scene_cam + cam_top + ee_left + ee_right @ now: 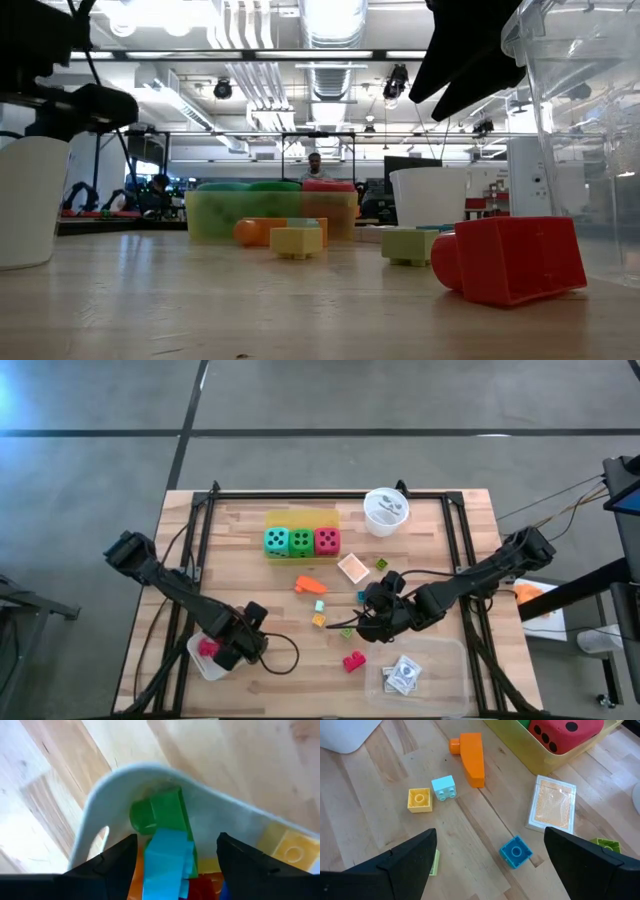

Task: Pick & Place Toys
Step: Put the orange game piece into the white bin

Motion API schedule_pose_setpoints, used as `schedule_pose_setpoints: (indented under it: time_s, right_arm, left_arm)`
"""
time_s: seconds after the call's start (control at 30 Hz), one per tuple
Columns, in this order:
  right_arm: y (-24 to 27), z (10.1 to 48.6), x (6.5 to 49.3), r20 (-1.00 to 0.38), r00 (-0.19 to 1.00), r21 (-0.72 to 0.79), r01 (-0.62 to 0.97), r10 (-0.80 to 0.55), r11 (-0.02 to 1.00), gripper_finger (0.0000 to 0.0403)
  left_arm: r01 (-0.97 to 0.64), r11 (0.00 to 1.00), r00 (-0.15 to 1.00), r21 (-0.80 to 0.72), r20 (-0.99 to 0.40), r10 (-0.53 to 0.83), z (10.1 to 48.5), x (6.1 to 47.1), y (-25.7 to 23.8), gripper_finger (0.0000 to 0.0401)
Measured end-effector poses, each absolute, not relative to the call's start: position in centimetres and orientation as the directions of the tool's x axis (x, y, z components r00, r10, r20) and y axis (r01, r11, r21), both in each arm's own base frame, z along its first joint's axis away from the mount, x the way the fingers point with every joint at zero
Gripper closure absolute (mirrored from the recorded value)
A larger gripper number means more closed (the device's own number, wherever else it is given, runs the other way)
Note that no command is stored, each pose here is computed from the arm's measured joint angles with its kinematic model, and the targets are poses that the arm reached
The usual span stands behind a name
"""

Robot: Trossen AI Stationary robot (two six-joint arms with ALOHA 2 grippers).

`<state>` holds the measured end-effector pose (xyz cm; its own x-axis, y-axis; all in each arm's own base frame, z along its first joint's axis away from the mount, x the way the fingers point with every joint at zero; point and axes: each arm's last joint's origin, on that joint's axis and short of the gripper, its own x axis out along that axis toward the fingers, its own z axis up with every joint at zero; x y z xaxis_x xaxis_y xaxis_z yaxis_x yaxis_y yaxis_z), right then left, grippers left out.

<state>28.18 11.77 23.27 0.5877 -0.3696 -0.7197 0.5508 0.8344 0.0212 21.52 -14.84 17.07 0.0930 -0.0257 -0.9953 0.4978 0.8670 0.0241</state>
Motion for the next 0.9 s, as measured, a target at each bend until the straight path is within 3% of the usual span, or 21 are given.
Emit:
schedule_pose_setpoints:
  time_s: [0.27, 0.57, 0.9]
  right_arm:
    - [11.8, 23.3, 28.2, -0.719, 0.588, 0.022, 0.551, -0.37, 0.834, 0.0039]
    - [11.8, 23.3, 28.2, -0.719, 0.588, 0.022, 0.551, -0.369, 0.834, 0.0039]
    - [11.8, 23.3, 28.2, -0.718, 0.59, 0.024, 0.551, -0.368, 0.834, 0.0039]
  left_arm:
    - [0.497, 0.868, 0.136, 0.018, -0.989, -0.058, 20.1, 22.8, -15.7, 0.0139]
    - [0.436, 0.9, 0.057, 0.018, -0.998, -0.007, 23.7, 22.7, -15.7, 0.0139]
    - [0.287, 0.936, 0.377, 0.203, -0.923, 0.085, 26.7, 26.2, -14.6, 0.0139]
